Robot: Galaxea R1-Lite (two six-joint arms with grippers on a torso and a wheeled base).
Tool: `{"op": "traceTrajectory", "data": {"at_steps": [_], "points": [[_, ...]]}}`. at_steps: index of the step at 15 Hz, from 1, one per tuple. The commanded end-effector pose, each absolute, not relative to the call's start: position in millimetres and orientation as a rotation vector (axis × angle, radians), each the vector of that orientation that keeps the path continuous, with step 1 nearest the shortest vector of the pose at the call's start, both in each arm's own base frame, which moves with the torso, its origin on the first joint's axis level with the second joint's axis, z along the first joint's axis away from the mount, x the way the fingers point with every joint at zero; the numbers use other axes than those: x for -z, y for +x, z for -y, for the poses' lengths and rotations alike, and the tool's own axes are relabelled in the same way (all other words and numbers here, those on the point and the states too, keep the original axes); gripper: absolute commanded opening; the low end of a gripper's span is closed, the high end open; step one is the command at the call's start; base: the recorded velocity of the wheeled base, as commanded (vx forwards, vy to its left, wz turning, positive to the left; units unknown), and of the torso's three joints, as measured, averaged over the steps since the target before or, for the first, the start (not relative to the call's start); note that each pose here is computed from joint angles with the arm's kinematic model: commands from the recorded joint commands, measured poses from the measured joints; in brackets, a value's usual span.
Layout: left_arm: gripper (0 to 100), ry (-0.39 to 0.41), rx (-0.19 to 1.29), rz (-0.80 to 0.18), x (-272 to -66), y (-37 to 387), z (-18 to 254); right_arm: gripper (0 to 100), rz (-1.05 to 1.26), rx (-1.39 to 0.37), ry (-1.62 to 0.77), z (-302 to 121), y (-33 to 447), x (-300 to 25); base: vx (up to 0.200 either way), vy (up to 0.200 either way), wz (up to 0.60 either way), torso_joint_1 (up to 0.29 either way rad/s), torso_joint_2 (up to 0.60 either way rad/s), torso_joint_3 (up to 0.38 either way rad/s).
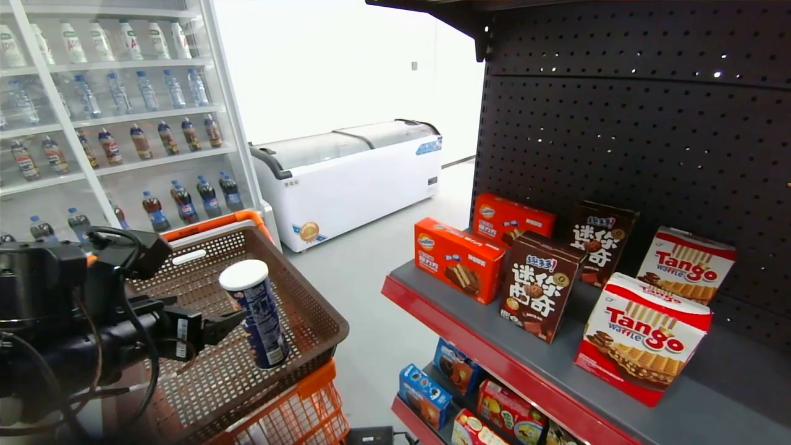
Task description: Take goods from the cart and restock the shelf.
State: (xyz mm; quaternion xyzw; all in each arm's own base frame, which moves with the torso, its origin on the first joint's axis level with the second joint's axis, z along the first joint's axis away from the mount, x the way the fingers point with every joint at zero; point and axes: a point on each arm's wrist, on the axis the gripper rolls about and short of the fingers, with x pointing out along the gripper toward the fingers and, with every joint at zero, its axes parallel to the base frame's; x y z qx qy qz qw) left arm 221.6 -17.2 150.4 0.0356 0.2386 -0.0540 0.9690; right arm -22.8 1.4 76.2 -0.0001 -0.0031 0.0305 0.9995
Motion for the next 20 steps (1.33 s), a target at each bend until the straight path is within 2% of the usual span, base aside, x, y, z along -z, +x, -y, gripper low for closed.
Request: {"op": "traceTrajectory", "data": {"at_steps": [1, 2, 3, 5, 6, 12, 15, 20], "points": [[100, 0.076, 0.124, -0.557, -118, 247, 23, 100, 0.008, -0.061, 0.000, -1, -23, -76, 0.000, 0.000, 0.00, 0.000, 0.00, 0.000], [100, 0.076, 0.124, -0.554, -117, 248, 23, 100, 0.008, -0.061, 0.000, -1, -23, -76, 0.000, 0.000, 0.00, 0.000, 0.00, 0.000], [100, 0.082, 0.111, -0.538, -103, 258, 21, 100, 0.006, -0.061, 0.000, -1, -23, -76, 0.000, 0.000, 0.00, 0.000, 0.00, 0.000], [100, 0.087, 0.080, -0.516, -97, 265, 17, 100, 0.008, -0.061, 0.000, -1, -23, -76, 0.000, 0.000, 0.00, 0.000, 0.00, 0.000], [100, 0.118, 0.047, -0.518, -82, 278, 17, 100, 0.008, -0.061, 0.000, -1, -23, -76, 0.000, 0.000, 0.00, 0.000, 0.00, 0.000], [100, 0.126, 0.028, -0.491, -39, 313, 19, 100, 0.008, -0.061, 0.000, -1, -23, -76, 0.000, 0.000, 0.00, 0.000, 0.00, 0.000], [100, 0.124, 0.026, -0.443, -32, 330, 21, 100, 0.008, -0.061, 0.000, -1, -23, -76, 0.000, 0.000, 0.00, 0.000, 0.00, 0.000], [100, 0.141, -0.041, -0.459, -24, 334, 20, 100, 0.008, -0.061, 0.000, -1, -23, -76, 0.000, 0.000, 0.00, 0.000, 0.00, 0.000]]}}
